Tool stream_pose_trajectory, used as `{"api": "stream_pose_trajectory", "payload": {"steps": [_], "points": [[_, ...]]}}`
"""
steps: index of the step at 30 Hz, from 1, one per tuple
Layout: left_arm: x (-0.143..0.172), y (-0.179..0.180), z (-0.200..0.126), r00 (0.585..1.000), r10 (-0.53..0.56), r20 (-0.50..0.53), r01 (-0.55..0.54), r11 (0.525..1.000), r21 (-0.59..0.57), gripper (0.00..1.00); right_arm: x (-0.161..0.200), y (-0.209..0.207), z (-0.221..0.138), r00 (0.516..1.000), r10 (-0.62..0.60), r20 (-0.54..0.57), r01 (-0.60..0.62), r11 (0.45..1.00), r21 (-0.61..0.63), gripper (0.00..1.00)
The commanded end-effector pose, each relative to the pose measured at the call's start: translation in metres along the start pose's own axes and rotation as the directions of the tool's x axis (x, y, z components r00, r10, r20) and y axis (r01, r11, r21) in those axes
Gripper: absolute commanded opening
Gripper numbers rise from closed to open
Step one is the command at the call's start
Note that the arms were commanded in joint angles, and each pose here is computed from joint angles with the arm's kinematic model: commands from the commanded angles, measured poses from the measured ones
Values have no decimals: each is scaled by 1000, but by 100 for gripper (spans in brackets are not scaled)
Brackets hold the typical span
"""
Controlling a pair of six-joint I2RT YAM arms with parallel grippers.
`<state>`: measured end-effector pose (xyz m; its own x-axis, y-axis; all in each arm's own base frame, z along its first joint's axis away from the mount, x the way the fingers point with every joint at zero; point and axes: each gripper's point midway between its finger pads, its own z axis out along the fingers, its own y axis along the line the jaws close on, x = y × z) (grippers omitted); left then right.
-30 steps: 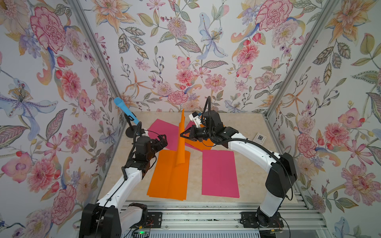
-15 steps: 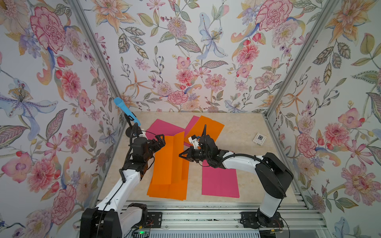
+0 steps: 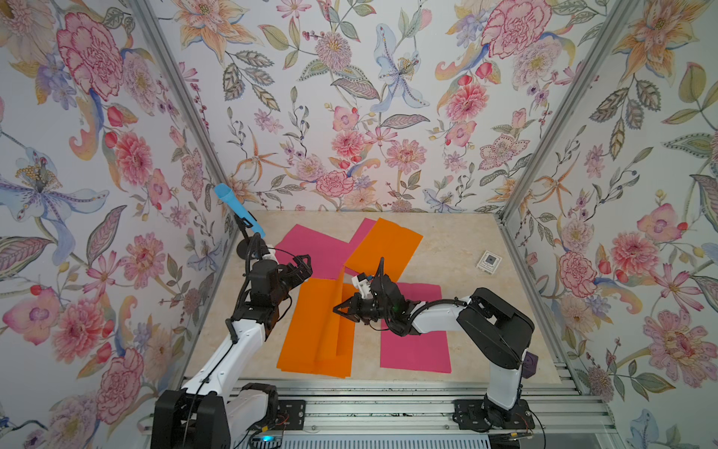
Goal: Sort the scattered colored papers by color
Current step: Place the colored paper.
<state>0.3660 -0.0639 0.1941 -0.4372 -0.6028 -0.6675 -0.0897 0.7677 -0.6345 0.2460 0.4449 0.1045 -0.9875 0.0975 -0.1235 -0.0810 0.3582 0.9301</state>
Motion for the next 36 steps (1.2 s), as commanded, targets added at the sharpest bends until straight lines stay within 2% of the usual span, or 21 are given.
{"api": "stream_pose_trajectory", "payload": {"steps": [1,6,11,13,18,24,29,36], "points": [[4,4,2,1000,-9,-7,9,1000,5,100,-4,-8,-1,999,22,29,-22,1000,-6,0],[5,4,1,1000,-12,-10,12,1000,8,100,0,-21,-3,999,32,23,-33,999,23,0],[8,4,1,1000,-17,-16,17,1000,14,100,-2,-29,-4,999,45,15,-46,998,32,23],[7,3,1,1000,-16,-16,17,1000,17,100,0,-28,-4,999,49,3,-49,998,26,25],[7,4,2,1000,-15,-16,15,1000,16,100,3,-26,-11,1000,20,-10,-20,998,61,37],[9,3,5,1000,-12,-29,12,1000,13,100,6,-29,-28,994,-89,-66,101,973,207,53],[4,-1,9,999,14,-30,-14,1000,19,100,-2,-41,-61,979,-194,-68,206,914,349,65],[-5,-20,20,998,60,-13,-59,996,64,100,-43,-56,-118,980,-195,44,161,900,405,84]]}}
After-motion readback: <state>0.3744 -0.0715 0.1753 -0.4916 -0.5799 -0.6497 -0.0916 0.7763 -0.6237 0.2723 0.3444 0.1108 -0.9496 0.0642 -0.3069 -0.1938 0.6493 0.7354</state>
